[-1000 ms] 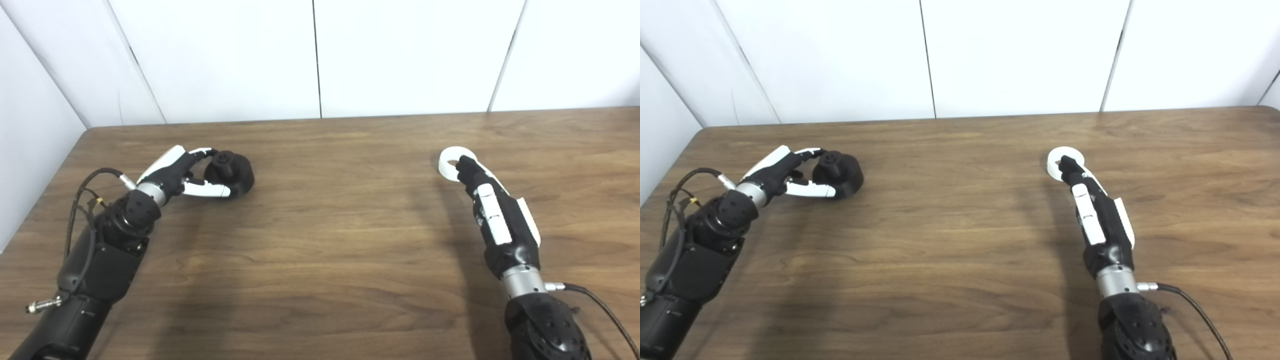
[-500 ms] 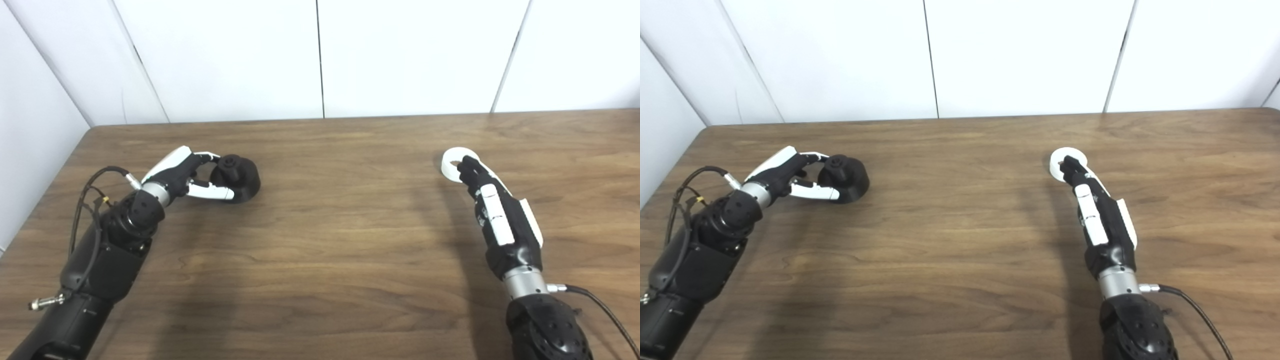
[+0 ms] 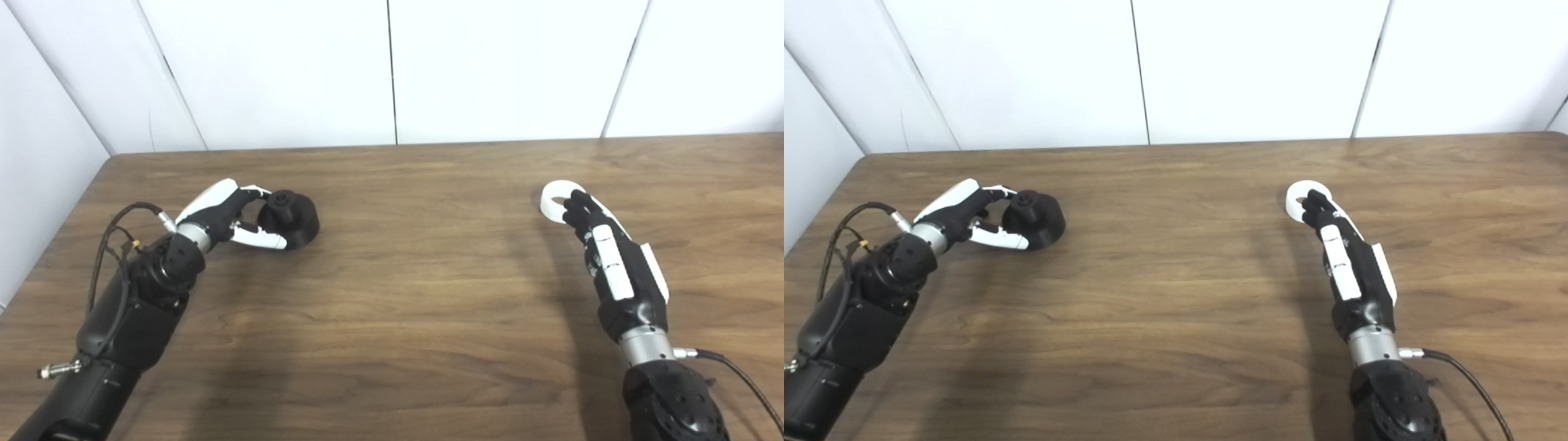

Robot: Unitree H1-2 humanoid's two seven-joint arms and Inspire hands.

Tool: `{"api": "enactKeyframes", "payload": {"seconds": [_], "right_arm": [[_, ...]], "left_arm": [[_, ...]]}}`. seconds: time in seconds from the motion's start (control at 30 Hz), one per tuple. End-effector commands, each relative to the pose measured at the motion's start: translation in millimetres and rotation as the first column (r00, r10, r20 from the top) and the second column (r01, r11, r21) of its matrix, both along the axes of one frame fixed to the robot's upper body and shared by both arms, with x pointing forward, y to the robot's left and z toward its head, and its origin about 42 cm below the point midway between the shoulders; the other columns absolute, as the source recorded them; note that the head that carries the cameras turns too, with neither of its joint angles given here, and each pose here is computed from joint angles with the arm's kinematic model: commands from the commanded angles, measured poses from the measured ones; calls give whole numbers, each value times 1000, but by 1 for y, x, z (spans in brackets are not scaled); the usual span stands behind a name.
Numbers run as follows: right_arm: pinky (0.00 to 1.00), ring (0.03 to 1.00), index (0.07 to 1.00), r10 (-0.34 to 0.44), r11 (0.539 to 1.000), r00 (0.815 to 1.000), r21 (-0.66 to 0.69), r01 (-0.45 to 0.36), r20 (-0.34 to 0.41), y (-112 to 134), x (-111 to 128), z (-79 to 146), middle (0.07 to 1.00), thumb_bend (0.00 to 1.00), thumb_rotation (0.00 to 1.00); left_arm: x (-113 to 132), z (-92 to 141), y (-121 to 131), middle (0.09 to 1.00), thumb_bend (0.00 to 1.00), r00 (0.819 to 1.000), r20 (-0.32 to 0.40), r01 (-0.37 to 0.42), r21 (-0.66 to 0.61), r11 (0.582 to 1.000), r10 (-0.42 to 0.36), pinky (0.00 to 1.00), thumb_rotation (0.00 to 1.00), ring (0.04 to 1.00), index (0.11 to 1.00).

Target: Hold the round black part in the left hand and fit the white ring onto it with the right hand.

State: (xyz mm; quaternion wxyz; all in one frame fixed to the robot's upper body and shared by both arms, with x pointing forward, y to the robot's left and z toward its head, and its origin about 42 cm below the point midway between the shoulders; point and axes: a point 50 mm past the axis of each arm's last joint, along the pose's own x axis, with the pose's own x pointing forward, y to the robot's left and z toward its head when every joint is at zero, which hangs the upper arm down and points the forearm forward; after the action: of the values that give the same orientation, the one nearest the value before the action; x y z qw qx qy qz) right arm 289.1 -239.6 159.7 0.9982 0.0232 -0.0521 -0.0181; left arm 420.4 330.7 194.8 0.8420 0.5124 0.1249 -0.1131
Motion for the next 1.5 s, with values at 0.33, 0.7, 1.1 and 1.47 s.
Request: {"api": "enactKeyframes", "payload": {"seconds": [0.33, 0.7, 1.1, 1.47], "right_arm": [[982, 903, 862, 15, 1000, 994, -4, -14, 111, 2, 5, 21, 878, 456, 810], [1000, 912, 868, 21, 1000, 994, -8, -20, 111, 4, 7, 20, 878, 460, 830], [1000, 930, 867, 19, 999, 995, -28, -16, 98, 5, 8, 18, 878, 460, 858], [992, 939, 876, 24, 999, 996, -31, -21, 90, 7, 9, 16, 886, 465, 867]], "left_arm": [[-2, 9, -13, 978, 979, 998, 51, 39, -39, 998, -36, 880, 341, 1000, 796], [-13, 4, -23, 954, 951, 995, 70, 79, -36, 996, -76, 903, 346, 1000, 777], [-29, -5, -48, 949, 960, 988, 87, 133, -69, 989, -127, 868, 338, 995, 767], [-46, -10, -80, 951, 970, 977, 96, 200, -91, 976, -191, 883, 335, 999, 766]]}}
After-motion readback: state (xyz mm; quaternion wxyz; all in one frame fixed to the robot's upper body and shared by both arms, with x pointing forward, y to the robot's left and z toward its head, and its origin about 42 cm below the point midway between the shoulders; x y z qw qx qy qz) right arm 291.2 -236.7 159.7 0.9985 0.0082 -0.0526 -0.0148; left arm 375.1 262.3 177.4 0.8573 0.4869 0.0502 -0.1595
